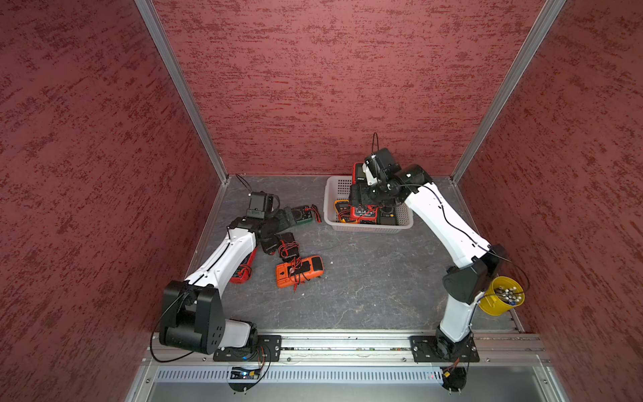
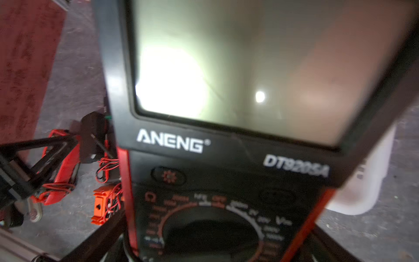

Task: Put the multimeter into the basket
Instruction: Place the multimeter in the basket.

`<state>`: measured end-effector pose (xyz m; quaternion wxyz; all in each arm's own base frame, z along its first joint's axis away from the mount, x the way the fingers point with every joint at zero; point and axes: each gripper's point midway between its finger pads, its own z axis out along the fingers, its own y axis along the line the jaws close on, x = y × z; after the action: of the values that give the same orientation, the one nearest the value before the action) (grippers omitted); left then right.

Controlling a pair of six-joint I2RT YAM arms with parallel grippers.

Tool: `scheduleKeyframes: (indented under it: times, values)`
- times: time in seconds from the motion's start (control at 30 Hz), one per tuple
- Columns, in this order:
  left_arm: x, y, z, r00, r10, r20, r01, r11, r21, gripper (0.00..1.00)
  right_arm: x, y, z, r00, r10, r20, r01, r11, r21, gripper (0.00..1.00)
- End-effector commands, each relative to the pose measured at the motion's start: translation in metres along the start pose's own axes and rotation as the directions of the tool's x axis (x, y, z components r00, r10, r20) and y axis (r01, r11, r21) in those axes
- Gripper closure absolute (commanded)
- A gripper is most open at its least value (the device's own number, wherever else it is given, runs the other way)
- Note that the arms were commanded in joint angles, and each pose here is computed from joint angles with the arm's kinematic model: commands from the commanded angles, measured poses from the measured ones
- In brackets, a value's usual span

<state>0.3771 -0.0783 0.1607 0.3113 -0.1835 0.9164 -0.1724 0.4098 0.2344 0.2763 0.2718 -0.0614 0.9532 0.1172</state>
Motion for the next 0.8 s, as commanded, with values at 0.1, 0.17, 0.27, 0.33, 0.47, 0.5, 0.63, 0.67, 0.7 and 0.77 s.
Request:
scheduleKeyframes:
  times: [0.1,0.17,0.27,0.33,0.47,0.5,0.63,0.67,0.7,0.77]
  values:
    - [-0.016,-0.008,0.0,1.0,0.004,0.022,-0.004,1.0,0.017,0.0,-0.041,-0.023,0.035,0.999,0.02,0.037,-0.023,0.998,0.065,1.0]
    - [-0.016,-0.009,0.001,1.0,0.007,0.015,-0.008,1.0,0.018,0.0,-0.054,-0.022,0.05,0.998,0.014,0.055,-0.017,0.998,0.056,1.0]
    - [-0.016,-0.01,0.003,1.0,0.007,0.013,-0.008,1.0,0.021,0.0,-0.069,-0.017,0.076,0.996,-0.014,0.091,0.011,0.999,0.038,1.0]
    - [-0.016,-0.01,0.002,1.0,0.007,0.014,-0.008,1.0,0.023,0.0,-0.074,-0.018,0.094,0.995,-0.016,0.099,0.013,1.0,0.028,1.0]
    - [-0.017,-0.011,0.002,1.0,0.014,0.011,-0.014,1.0,0.024,0.0,-0.07,-0.017,0.127,0.997,-0.021,0.072,0.021,1.0,-0.004,1.0]
    - [-0.017,-0.011,0.002,1.0,0.012,0.01,-0.013,1.0,0.021,0.0,-0.069,-0.015,0.131,0.998,-0.027,0.064,0.028,1.0,-0.012,1.0]
    - [-0.017,-0.011,0.003,1.0,0.009,0.011,-0.01,1.0,0.023,0.0,-0.053,-0.013,0.15,0.997,-0.075,0.001,0.075,0.997,-0.033,1.0]
    - [-0.017,-0.012,0.004,1.0,0.008,0.012,-0.008,1.0,0.024,0.0,-0.048,-0.014,0.154,0.996,-0.083,-0.017,0.082,0.996,-0.035,1.0]
    - [-0.017,-0.011,0.005,1.0,0.006,0.01,-0.006,1.0,0.022,0.0,-0.045,-0.014,0.156,0.996,-0.086,-0.032,0.085,0.996,-0.038,1.0]
    - [-0.017,-0.011,0.006,1.0,0.001,0.007,-0.002,1.0,0.022,0.0,-0.035,-0.013,0.159,0.995,-0.077,-0.07,0.074,0.996,-0.047,1.0]
